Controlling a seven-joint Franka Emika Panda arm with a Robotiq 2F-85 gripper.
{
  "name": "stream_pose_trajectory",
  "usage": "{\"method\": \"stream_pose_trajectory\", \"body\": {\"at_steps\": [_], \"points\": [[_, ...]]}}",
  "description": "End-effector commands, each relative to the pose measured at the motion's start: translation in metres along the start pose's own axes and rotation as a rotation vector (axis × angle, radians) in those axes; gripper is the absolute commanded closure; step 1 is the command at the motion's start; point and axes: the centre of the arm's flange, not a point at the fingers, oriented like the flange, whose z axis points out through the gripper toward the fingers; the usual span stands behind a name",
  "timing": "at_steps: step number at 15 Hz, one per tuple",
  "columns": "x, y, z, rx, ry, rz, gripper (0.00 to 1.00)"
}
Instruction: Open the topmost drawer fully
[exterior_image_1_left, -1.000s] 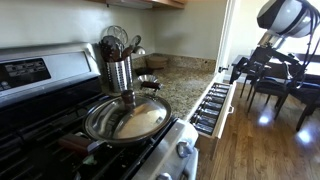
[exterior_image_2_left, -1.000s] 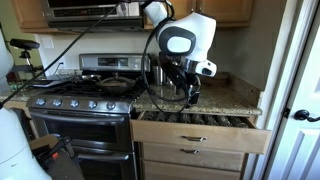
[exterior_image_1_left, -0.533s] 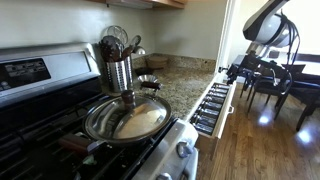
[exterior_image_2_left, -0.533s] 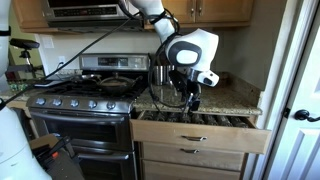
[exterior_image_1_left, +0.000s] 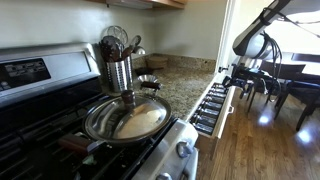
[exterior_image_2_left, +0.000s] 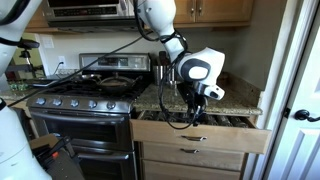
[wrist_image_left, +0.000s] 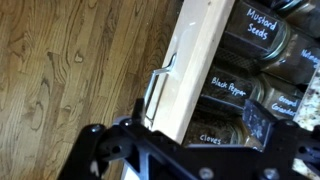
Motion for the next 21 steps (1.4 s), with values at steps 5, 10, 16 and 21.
{"method": "stream_pose_trajectory", "body": {"at_steps": [5, 10, 16, 21], "points": [[0.031, -0.012, 0.022, -0.052, -0.037, 0.050, 0.00], [0.041, -0.012, 0.035, -0.091, -0.036, 0.101, 0.00], [0.029, 0.005, 0.036, -0.176, -0.071, 0.153, 0.00], [0.021, 0.025, 0.030, -0.224, -0.092, 0.156, 0.00]]}}
